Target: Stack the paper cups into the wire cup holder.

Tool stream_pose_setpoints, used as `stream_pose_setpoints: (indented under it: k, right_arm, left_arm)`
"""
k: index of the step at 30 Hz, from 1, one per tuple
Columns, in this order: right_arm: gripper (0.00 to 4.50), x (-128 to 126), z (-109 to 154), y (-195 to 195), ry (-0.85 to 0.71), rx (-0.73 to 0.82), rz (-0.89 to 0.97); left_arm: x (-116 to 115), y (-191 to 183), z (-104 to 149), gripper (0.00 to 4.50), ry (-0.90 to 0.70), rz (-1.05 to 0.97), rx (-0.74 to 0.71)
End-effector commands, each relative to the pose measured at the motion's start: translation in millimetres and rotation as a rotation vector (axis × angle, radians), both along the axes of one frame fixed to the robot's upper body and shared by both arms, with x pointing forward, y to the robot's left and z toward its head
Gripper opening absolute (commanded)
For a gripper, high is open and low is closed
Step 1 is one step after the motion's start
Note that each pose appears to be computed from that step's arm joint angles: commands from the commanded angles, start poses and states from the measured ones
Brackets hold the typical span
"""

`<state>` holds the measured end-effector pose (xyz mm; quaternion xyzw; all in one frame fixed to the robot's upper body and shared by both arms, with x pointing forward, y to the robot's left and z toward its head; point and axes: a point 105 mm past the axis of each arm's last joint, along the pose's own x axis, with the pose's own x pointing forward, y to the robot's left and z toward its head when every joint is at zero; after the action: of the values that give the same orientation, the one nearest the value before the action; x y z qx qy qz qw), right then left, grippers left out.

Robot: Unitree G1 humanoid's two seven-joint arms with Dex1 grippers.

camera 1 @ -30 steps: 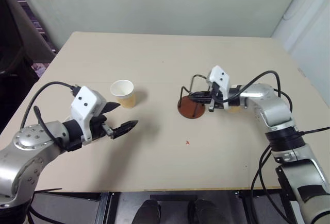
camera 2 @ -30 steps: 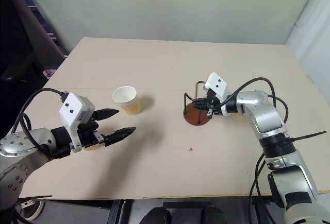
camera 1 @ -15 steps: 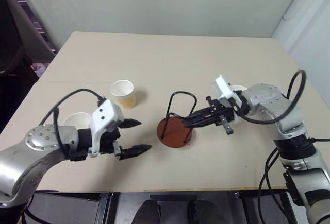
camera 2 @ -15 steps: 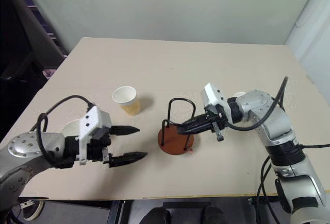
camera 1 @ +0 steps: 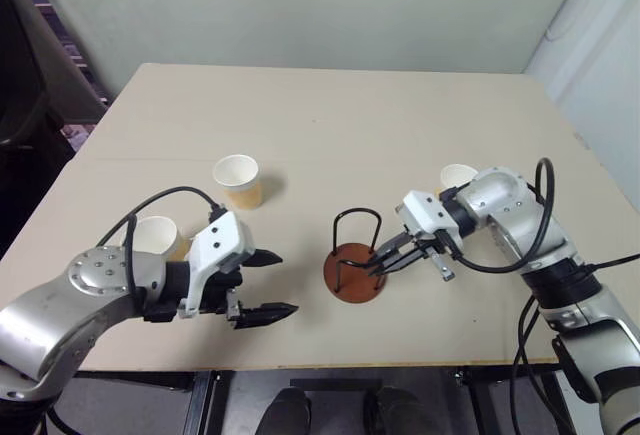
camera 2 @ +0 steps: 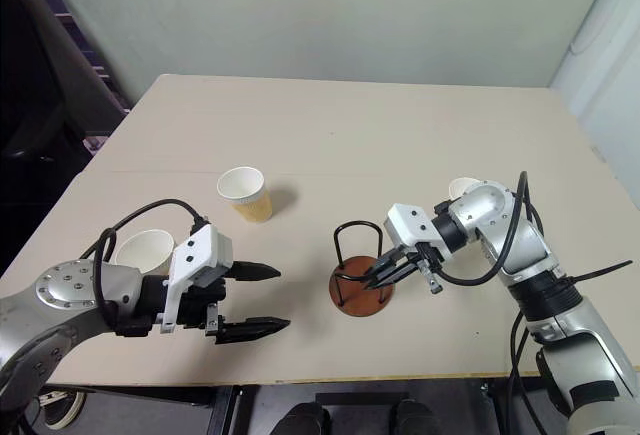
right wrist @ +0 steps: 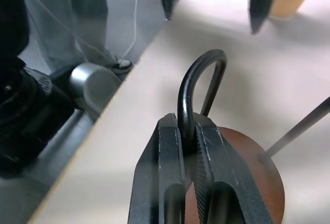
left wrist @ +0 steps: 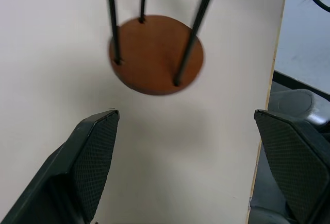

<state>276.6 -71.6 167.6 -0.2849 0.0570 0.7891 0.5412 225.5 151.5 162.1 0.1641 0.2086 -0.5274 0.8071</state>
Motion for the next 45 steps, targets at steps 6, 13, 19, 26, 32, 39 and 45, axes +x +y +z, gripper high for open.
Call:
stream_pose_setpoints:
  k: [6,13,19,26,32,39,45]
  right_arm:
    - [2.50,-4,15,-14,-0.054,-0.034,0.002]
    - [2.79,38,70,-59,-0.234,-0.032,-0.264]
    - [2.79,96,64,-96,-0.340,-0.143,-0.519]
    - [2.79,106,53,-112,-0.338,-0.201,-0.547]
    - [2.79,102,62,-121,-0.332,-0.174,-0.550]
    - [2.79,104,54,-146,-0.351,-0.267,-0.632]
    - [2.79,111,34,-143,-0.351,-0.322,-0.635]
  left_arm:
    - [13,0,25,4.50,-0.124,0.020,-0.039]
    - [24,8,73,4.50,-0.245,0.089,-0.272]
    - [34,-3,64,4.50,-0.251,0.093,-0.210]
    - [31,-6,59,4.50,-0.240,0.107,-0.216]
    - [29,-1,58,4.50,-0.240,0.135,-0.209]
    - [29,0,56,4.50,-0.233,0.140,-0.211]
    - [29,-3,53,4.50,-0.226,0.124,-0.205]
